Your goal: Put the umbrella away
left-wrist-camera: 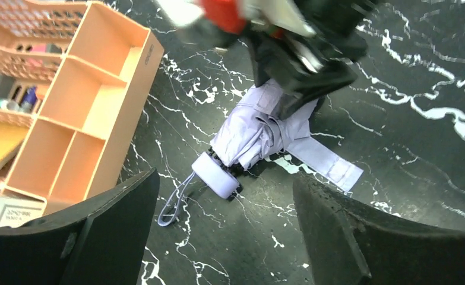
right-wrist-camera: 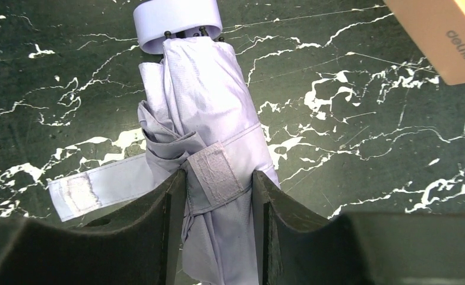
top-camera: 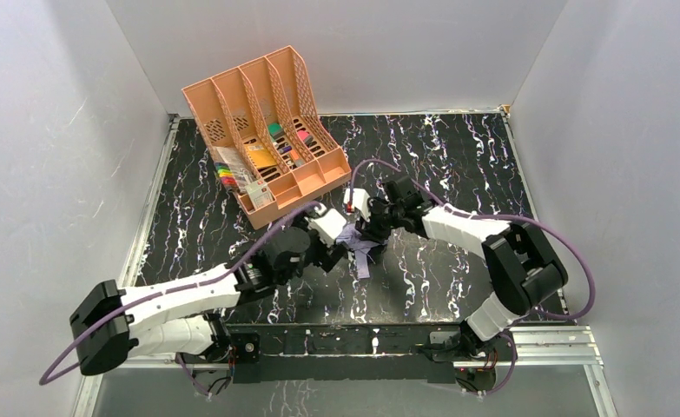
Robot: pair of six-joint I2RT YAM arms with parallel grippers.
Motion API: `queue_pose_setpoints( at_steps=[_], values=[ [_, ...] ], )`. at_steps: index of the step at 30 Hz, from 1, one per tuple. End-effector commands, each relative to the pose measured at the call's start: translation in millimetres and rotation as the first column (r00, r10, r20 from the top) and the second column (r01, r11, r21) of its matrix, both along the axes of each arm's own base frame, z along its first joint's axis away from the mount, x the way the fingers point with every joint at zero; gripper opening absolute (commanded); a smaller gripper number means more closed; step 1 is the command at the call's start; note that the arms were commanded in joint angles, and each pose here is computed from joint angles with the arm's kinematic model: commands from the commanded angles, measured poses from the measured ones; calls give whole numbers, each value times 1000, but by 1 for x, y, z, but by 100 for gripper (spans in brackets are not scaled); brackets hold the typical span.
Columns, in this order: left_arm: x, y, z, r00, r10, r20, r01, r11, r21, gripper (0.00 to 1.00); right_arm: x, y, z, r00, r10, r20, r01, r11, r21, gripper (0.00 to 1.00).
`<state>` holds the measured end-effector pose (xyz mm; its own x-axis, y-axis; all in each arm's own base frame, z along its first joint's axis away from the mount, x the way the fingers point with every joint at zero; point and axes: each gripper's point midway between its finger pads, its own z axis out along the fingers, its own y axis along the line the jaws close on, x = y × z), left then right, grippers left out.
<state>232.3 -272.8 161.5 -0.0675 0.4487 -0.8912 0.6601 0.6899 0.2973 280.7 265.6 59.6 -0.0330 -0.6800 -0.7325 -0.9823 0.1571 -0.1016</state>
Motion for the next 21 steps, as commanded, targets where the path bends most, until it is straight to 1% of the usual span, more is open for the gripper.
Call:
queue_pose_setpoints(
  at_steps=[1,3,5,8,10,12,14,18,21],
  values=[
    [6,15,1,974,74,-214,-108,982,-155,83,-4,-45,-45,993,-102,67,114,973,-201,38],
    [18,16,5,958,47,-284,-112,970,-217,85,-6,-49,-46,988,-106,109,127,971,-204,39],
    [31,16,8,949,20,-316,-102,964,-245,87,-6,-51,-46,981,-116,158,146,970,-194,40],
    [45,8,11,944,-39,-329,-50,965,-258,89,-12,-59,-52,969,-116,219,162,966,-202,41],
    [58,8,10,937,-59,-345,-40,962,-272,89,-14,-63,-54,961,-117,252,172,963,-208,42],
    [69,2,8,927,-100,-360,-7,959,-283,91,-15,-64,-54,952,-112,285,174,963,-205,42],
    [76,-6,2,912,-139,-386,32,962,-270,93,-18,-64,-55,947,-94,308,163,965,-205,42],
    [83,-26,-19,860,-240,-450,154,963,-221,95,-20,-62,-56,943,-71,324,145,967,-211,43],
    [84,-40,-42,797,-310,-518,235,950,-208,96,-21,-60,-57,947,-67,314,137,969,-207,45]
  ],
)
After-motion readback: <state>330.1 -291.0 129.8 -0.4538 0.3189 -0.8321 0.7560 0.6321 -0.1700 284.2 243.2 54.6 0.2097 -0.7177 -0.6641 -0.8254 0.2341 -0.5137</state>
